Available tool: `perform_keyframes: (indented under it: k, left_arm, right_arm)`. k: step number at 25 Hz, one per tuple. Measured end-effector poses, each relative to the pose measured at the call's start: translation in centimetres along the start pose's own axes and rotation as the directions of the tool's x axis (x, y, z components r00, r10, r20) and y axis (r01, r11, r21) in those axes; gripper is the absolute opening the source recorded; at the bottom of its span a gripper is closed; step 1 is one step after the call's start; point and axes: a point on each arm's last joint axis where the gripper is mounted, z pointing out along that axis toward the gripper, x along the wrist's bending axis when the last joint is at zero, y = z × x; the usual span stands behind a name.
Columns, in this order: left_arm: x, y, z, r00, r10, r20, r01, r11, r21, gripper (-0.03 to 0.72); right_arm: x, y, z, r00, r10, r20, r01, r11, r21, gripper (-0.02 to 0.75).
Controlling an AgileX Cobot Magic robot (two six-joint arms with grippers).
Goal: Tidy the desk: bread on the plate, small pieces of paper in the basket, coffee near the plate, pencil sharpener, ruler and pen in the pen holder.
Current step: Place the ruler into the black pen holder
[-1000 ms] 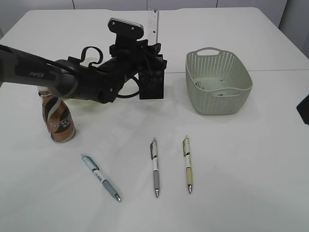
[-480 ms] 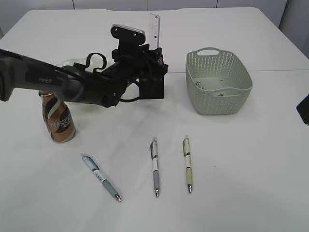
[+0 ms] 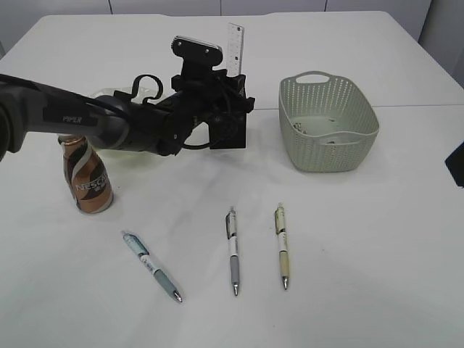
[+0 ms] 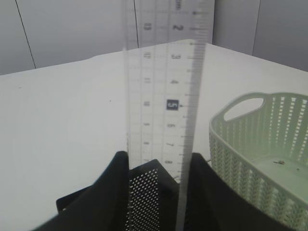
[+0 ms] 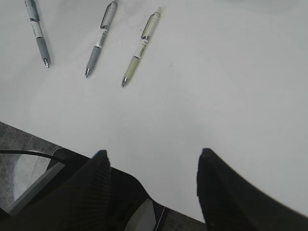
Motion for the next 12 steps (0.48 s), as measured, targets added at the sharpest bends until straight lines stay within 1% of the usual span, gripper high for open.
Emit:
perform_keyframes:
  k: [7,12]
  left_arm:
    - [0.00,-0.05,0.00,1.000,-0.002,0.000,0.002,1.000,0.006,0.233]
    - [-0.01,-0.09,0.00,1.000,-0.022,0.000,0.022,1.000,0.010,0.233]
  right_arm:
    - [0.00,0.00,0.00,1.000,0.000,0.000,0.000,1.000,0.000,0.448]
    - [0.00,0.00,0.00,1.000,0.000,0.000,0.000,1.000,0.000,0.448]
